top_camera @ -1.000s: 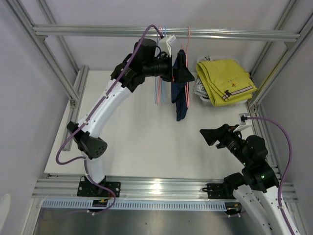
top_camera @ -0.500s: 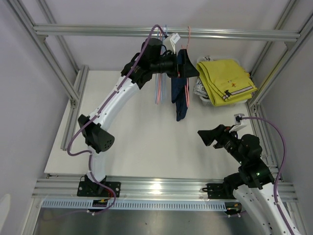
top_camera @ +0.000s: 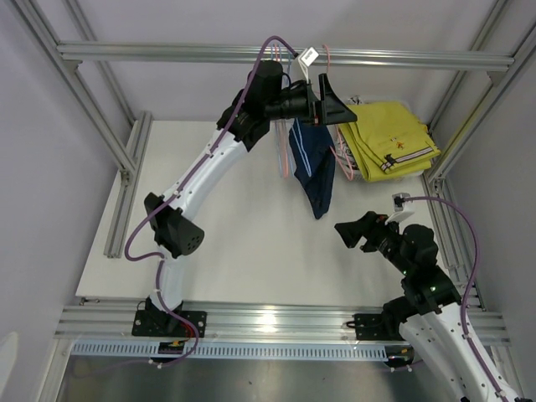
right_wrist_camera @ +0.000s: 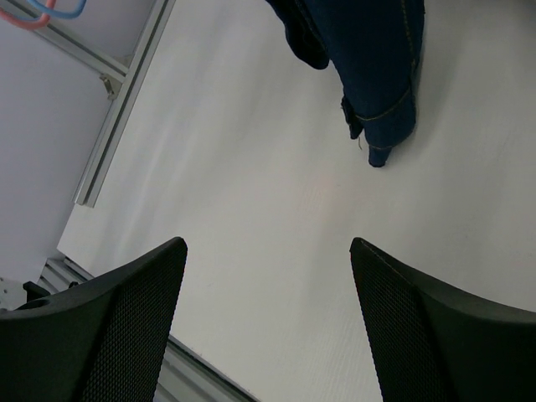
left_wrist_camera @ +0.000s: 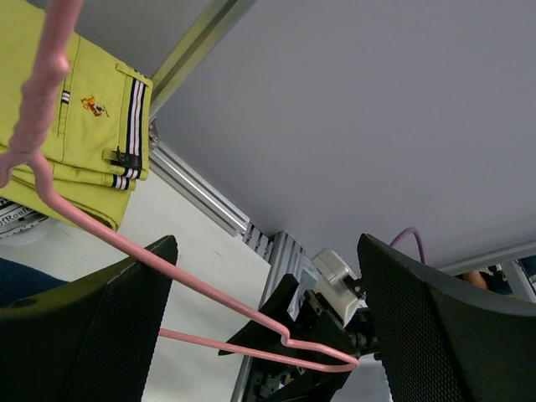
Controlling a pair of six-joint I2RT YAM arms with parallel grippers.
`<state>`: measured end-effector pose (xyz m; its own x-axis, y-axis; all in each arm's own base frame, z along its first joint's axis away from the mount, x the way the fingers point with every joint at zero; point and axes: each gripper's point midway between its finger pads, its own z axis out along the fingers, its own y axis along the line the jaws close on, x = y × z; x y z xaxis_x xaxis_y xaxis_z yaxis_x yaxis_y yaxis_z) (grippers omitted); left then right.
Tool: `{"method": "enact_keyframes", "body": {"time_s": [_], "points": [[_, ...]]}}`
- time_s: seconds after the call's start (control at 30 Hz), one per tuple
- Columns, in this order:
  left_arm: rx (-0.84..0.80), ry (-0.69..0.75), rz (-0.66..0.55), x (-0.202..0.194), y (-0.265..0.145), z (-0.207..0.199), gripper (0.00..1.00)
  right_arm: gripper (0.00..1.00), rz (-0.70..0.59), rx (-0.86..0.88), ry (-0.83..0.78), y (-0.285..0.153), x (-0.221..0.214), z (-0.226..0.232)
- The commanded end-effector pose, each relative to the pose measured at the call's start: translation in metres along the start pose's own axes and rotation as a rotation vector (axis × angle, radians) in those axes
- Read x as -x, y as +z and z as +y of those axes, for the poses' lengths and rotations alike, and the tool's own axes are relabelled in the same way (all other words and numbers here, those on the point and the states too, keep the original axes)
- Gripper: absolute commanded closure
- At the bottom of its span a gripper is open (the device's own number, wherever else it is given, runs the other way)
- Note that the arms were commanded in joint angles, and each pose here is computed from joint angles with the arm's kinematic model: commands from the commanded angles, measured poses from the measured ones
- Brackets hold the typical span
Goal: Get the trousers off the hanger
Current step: Pick up the hanger from the clothesline.
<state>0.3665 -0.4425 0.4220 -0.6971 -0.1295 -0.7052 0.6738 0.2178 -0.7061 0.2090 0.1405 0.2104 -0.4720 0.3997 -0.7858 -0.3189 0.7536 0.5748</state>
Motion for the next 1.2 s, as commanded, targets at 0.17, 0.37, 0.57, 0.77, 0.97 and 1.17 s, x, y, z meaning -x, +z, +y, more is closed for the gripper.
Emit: {"method": "enact_keyframes", "body": {"time_s": [0.17,0.37,0.57,0.77,0.97,1.17], "points": [[0.144,-0.127,-0.059,0.009,0.006,0.056,0.20,0.16,-0.027,0.037,-0.037,0.007,0.006,0.005],[0.161,-0.135,-0.070,0.010,0.005,0.058,0.43,0.16,-0.022,0.036,-0.039,0.008,0.005,0.003],[0.168,-0.138,-0.077,0.010,0.003,0.057,0.65,0.16,-0.020,0.031,-0.040,0.009,0.004,0.001],[0.157,-0.131,-0.089,0.014,-0.001,0.048,0.81,0.16,-0.013,0.034,-0.035,0.009,0.002,0.000],[0.121,-0.109,-0.103,0.020,-0.008,0.027,0.88,0.15,-0.008,0.042,-0.032,0.008,0.001,0.002],[0.077,-0.080,-0.138,0.033,-0.021,-0.003,0.93,0.15,-0.003,0.044,-0.028,0.008,-0.001,0.002]]}}
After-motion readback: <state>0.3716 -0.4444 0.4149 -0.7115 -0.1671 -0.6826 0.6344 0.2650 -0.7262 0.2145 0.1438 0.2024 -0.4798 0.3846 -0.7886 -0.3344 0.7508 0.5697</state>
